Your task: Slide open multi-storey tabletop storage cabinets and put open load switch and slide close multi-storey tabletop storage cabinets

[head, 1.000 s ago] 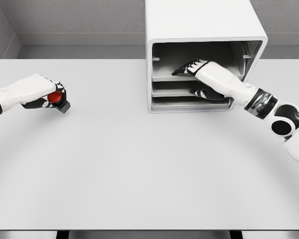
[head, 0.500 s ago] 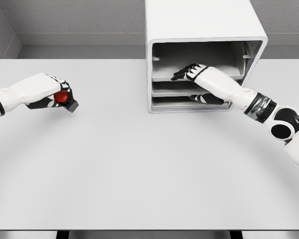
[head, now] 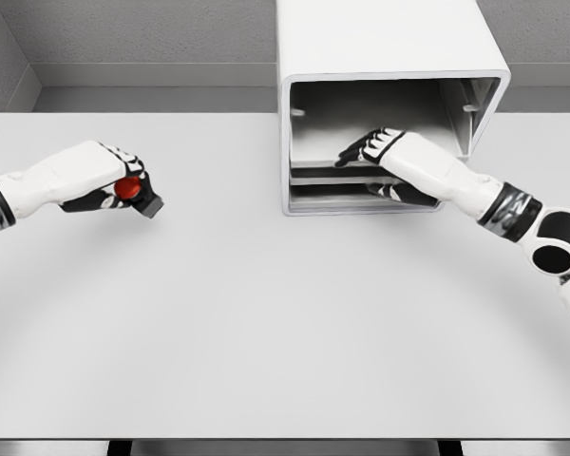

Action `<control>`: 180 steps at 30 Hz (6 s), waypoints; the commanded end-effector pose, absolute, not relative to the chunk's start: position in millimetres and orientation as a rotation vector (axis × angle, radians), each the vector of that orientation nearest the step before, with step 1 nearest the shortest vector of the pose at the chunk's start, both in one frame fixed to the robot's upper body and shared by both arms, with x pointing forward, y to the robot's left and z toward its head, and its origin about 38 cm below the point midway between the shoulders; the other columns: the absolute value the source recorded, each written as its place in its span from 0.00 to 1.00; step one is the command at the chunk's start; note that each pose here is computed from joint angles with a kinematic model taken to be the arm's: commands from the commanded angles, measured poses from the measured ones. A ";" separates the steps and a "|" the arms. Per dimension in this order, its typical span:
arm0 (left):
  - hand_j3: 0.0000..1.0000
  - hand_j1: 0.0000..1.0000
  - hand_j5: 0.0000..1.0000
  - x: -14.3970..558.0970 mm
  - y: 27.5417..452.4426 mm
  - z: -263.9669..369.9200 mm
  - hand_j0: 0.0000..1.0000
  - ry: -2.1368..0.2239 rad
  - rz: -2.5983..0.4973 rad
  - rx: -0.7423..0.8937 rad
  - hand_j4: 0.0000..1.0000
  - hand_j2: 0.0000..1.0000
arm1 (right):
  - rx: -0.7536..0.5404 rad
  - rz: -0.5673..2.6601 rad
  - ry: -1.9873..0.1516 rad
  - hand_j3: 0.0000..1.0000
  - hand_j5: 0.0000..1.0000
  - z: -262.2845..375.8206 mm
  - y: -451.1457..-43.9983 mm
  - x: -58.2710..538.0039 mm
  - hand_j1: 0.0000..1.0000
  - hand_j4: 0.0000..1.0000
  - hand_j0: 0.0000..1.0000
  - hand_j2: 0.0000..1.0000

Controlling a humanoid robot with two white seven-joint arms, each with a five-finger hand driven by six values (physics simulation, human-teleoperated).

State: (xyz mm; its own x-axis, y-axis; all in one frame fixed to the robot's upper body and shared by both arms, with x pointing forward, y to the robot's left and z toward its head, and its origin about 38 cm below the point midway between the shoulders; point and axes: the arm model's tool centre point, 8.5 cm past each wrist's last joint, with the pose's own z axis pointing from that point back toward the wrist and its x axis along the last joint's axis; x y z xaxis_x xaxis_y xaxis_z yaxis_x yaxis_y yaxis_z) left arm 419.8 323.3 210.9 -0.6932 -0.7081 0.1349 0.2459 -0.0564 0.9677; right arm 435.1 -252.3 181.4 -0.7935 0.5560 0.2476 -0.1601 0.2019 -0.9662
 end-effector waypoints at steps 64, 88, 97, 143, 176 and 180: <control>0.43 0.43 0.43 395.4 253.4 261.6 0.43 -1.926 -1.785 0.406 0.43 0.43 | -0.558 1.590 -2.032 0.54 0.54 266.4 -325.5 377.5 0.54 0.54 0.54 0.54; 0.43 0.43 0.43 396.0 201.4 288.7 0.43 -2.150 -1.698 0.352 0.43 0.43 | -0.703 1.492 -1.855 0.54 0.54 259.7 -397.9 394.6 0.54 0.54 0.54 0.54; 0.44 0.44 0.44 398.8 174.2 294.8 0.44 -2.221 -1.658 0.325 0.44 0.44 | -0.721 1.463 -1.746 0.54 0.54 238.9 -426.7 395.1 0.54 0.54 0.54 0.54; 0.44 0.44 0.44 418.0 66.4 266.2 0.44 -2.145 -1.775 0.273 0.44 0.44 | -0.534 1.525 -1.640 0.61 0.61 157.7 -401.5 348.4 0.61 0.61 0.61 0.61; 0.67 0.67 0.67 423.2 68.3 262.9 0.67 -2.110 -1.792 0.305 0.67 0.67 | -0.438 1.526 -1.701 0.61 0.61 147.2 -369.6 329.5 0.61 0.61 0.61 0.61; 0.68 0.68 0.68 422.8 67.8 263.1 0.68 -2.112 -1.794 0.305 0.68 0.68 | -0.438 1.527 -1.708 0.61 0.61 148.9 -368.3 329.5 0.61 0.61 0.61 0.61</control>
